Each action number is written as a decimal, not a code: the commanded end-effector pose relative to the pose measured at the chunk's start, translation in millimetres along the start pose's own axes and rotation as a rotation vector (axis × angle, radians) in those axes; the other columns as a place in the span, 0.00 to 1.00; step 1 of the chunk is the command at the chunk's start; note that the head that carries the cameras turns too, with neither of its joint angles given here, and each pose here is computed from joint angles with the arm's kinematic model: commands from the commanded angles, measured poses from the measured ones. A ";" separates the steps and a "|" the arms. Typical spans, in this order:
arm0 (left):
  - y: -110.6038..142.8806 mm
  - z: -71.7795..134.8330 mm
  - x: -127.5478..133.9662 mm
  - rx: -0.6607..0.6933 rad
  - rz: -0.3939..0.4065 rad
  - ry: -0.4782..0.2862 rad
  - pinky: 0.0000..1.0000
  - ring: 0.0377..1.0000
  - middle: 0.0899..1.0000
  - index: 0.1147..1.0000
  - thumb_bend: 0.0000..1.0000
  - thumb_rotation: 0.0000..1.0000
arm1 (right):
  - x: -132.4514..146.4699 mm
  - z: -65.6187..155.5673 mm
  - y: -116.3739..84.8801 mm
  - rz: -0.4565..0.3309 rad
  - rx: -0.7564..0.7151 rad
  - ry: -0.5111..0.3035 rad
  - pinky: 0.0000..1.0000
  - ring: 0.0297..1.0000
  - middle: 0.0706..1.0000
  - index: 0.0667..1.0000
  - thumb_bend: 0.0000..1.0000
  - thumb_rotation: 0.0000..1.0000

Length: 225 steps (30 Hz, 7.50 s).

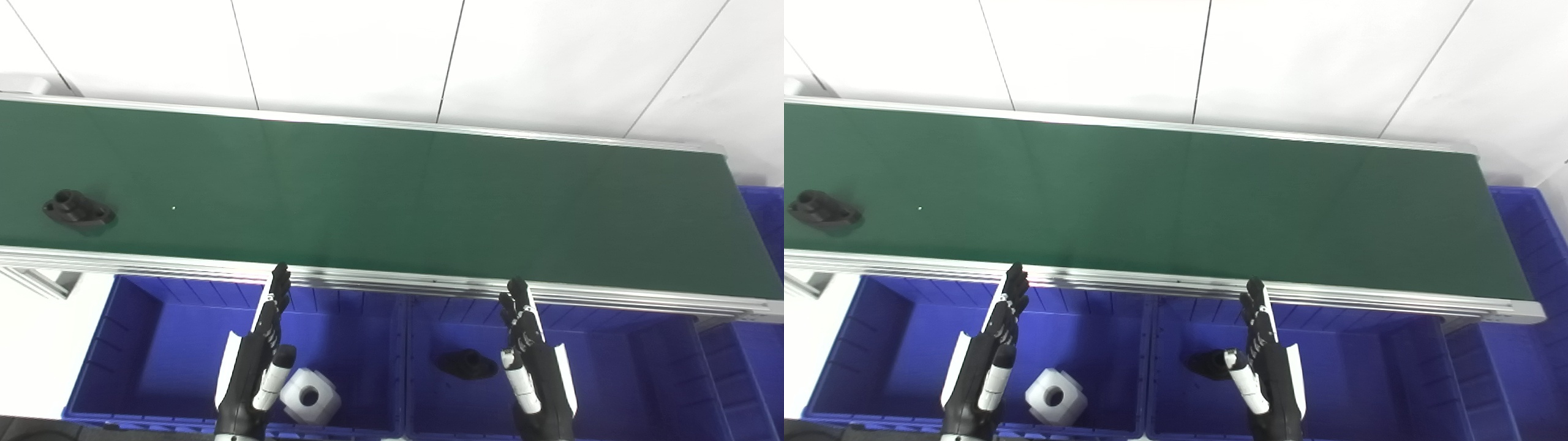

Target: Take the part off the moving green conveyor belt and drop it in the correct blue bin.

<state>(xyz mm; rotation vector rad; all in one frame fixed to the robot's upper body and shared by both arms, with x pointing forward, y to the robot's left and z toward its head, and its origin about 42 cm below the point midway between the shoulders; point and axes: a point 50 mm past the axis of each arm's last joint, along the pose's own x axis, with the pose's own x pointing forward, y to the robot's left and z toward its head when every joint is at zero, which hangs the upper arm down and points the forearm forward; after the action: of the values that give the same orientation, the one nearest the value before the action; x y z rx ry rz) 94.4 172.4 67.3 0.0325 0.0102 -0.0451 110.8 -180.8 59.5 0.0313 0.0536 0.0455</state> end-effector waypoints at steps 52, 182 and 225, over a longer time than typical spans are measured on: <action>-17.9 -4.2 2.4 -0.067 -0.037 -0.008 1.00 1.00 1.00 1.00 0.81 0.91 | -1.6 -4.1 -12.1 0.043 0.012 -0.053 1.00 0.99 1.00 1.00 1.00 0.79; -95.1 -4.7 10.1 -0.082 -0.106 -0.015 1.00 1.00 1.00 1.00 0.75 0.85 | 267.8 85.1 163.9 0.524 -1.282 -0.155 0.44 0.51 0.58 0.75 0.91 0.33; -84.0 1.6 4.9 -0.098 -0.100 -0.011 1.00 1.00 1.00 1.00 0.72 0.84 | 236.1 67.4 126.4 0.428 -1.254 -0.127 0.21 0.37 0.48 0.46 0.51 0.00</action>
<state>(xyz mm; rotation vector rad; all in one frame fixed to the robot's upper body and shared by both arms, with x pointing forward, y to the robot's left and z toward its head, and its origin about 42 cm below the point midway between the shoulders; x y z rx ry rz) 90.7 129.1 45.0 0.0608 0.0600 -0.1434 344.6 -46.2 106.2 -1.1902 -0.1082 0.4880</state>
